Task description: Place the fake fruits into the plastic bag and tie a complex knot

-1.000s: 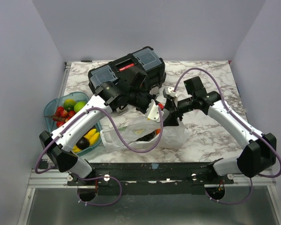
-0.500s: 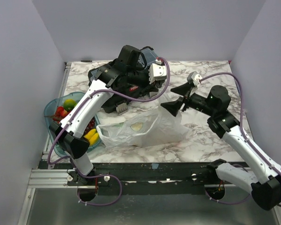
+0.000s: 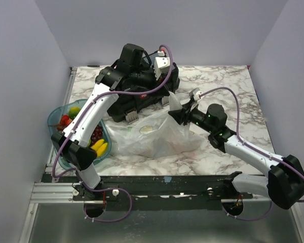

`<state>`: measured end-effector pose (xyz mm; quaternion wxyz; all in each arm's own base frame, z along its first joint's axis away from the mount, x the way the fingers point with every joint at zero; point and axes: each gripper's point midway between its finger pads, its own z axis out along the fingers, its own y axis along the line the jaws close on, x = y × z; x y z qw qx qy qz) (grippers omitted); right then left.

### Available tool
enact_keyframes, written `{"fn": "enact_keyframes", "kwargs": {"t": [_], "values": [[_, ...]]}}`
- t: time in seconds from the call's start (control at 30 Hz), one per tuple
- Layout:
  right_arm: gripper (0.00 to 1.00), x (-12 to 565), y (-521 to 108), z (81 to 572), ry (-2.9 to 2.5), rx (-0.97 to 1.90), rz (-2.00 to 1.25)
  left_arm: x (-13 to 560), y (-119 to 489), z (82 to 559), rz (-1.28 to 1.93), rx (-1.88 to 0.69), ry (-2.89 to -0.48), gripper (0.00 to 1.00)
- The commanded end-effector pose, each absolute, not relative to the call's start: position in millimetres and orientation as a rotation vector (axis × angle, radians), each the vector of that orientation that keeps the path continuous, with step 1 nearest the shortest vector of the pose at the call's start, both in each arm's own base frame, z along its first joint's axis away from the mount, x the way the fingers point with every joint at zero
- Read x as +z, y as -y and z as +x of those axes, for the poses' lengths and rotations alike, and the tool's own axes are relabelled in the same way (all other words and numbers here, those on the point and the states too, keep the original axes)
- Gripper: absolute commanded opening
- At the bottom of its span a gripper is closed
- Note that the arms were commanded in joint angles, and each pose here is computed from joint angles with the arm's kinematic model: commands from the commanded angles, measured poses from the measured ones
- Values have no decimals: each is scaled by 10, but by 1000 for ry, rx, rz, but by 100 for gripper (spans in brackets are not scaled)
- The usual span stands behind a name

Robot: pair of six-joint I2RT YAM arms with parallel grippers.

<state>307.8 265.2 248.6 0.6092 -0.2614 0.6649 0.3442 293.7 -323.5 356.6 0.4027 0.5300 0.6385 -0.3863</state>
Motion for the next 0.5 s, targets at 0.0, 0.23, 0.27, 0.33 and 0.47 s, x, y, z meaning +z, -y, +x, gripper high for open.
{"fn": "enact_keyframes", "kwargs": {"t": [0.0, 0.23, 0.27, 0.33, 0.47], "values": [[34, 1871, -2559, 2991, -1580, 731, -676, 3641, 3154, 3081, 1276, -1034, -1606, 0], [6, 1287, -2495, 2621, -1667, 785, -795, 3502, 2959, 3585, 1215, -934, -1661, 0], [4, 1261, -2491, 2584, -1675, 794, -803, 3490, 2951, 3629, 1215, -924, -1663, 0], [1, 1264, -2484, 2533, -1684, 809, -809, 3469, 2950, 3709, 1223, -895, -1659, 0], [1, 1359, -2452, 2426, -1705, 855, -764, 3437, 2978, 3898, 1194, -849, -1662, 0]]}}
